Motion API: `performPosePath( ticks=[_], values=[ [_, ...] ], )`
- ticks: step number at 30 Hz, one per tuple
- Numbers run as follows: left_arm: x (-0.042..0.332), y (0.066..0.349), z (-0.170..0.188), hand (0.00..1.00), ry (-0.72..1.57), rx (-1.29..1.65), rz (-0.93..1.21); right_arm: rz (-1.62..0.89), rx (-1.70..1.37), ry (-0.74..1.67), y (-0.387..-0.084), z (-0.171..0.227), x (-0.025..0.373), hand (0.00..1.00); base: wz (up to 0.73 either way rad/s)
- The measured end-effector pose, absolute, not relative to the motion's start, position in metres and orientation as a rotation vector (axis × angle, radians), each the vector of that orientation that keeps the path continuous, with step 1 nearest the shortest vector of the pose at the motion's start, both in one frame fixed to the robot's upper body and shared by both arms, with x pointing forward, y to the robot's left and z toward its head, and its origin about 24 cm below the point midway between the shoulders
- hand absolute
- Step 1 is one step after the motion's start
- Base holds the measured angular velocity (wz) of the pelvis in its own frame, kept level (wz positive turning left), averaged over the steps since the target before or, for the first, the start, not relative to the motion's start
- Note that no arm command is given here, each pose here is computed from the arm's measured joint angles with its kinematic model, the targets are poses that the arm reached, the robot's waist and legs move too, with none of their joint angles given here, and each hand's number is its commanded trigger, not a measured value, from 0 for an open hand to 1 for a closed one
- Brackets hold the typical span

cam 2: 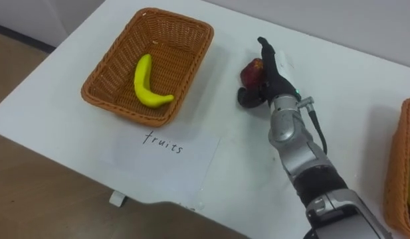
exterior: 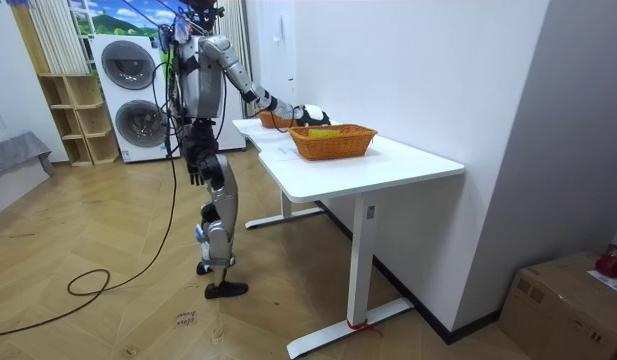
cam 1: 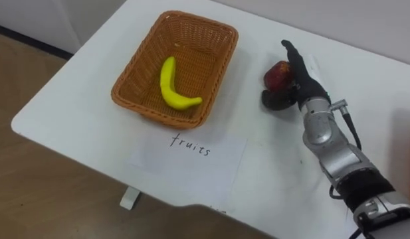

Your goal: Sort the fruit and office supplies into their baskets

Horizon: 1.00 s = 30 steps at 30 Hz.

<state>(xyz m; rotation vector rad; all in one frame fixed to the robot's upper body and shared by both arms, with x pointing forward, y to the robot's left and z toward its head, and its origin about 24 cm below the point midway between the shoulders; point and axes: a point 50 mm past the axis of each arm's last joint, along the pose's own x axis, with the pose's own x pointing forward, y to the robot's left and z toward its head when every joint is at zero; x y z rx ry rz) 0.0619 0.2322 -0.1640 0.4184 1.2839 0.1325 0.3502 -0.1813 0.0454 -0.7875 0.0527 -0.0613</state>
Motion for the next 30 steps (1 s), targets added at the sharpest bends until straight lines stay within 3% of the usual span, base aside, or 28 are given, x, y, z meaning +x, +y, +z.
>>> performPosePath(
  ticks=[10,11,12,13,30],
  values=[
    [0.063,0.235,-0.163,0.0,1.281,0.428,0.14,-0.042,-0.833,0.021,-0.179,0.049,0.351,0.0,0.0],
    [0.063,0.235,-0.163,0.0,1.281,0.428,0.141,-0.042,-0.833,0.021,-0.179,0.049,0.351,0.12,0.0],
    [0.063,0.235,-0.163,0.0,1.281,0.429,0.141,-0.042,-0.833,0.021,-0.179,0.049,0.351,0.64,0.0],
    [0.063,0.235,-0.163,0.0,1.281,0.429,0.142,-0.042,-0.834,0.022,-0.179,0.049,0.351,1.0,0.0],
    [0.061,0.233,-0.164,0.0,1.295,0.442,0.112,-0.056,-0.915,0.035,-0.188,0.049,0.353,1.0,0.0]
  ],
)
